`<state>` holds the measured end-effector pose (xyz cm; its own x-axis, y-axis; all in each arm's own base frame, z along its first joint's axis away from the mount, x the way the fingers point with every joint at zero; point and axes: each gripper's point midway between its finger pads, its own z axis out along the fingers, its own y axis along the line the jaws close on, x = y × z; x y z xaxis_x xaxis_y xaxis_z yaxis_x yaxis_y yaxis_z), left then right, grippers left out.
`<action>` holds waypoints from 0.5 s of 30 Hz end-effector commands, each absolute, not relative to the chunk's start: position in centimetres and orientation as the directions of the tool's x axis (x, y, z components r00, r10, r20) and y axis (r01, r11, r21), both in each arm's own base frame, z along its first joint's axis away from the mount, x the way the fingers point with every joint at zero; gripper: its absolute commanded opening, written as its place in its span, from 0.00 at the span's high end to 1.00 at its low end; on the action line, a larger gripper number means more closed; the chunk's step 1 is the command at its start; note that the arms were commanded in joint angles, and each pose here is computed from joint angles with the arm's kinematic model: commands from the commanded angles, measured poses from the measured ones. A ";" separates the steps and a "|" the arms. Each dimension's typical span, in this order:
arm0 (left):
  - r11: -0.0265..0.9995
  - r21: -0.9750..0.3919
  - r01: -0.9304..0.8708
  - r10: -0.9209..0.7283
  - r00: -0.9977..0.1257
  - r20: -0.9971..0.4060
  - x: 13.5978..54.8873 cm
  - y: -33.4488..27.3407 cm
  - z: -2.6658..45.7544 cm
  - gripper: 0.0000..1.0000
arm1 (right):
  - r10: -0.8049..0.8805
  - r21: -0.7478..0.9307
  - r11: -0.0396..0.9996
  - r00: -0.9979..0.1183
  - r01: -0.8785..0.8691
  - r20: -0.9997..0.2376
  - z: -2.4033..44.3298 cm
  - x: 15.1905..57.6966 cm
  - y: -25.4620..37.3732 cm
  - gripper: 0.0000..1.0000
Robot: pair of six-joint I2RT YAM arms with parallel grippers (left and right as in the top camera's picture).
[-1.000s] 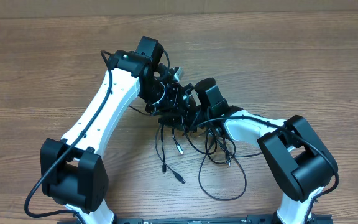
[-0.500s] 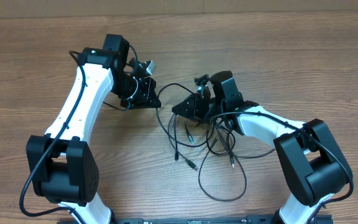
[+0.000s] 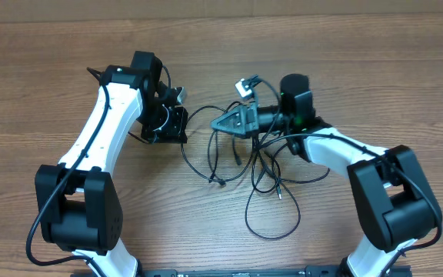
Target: Untangle cables
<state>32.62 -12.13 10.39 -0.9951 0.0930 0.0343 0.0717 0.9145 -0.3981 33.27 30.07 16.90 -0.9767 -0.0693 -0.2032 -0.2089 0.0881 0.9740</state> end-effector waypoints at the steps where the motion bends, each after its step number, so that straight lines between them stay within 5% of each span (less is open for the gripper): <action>1: 0.924 -0.370 0.092 0.119 -0.992 0.051 31.9 -11.8 9.2 0.96 | -0.029 0.988 0.070 -0.991 -0.134 -0.133 18.5 34.6 27.6 0.96; 11: 0.924 -0.369 0.102 0.139 -0.987 0.075 30.8 -11.6 7.1 0.96 | 0.256 0.987 0.133 -0.965 0.093 0.056 16.2 40.2 20.8 0.96; 15: 0.929 -0.354 0.108 0.143 -0.987 0.074 30.8 -11.3 6.9 0.96 | 0.352 0.904 0.116 -0.868 0.412 0.350 13.2 40.1 18.4 0.96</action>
<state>31.04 -11.47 7.41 -0.9912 0.1099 0.0737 0.0749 0.9251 -0.3722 39.42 19.83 13.27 -0.9312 0.2753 0.2390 0.2855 0.1429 0.9477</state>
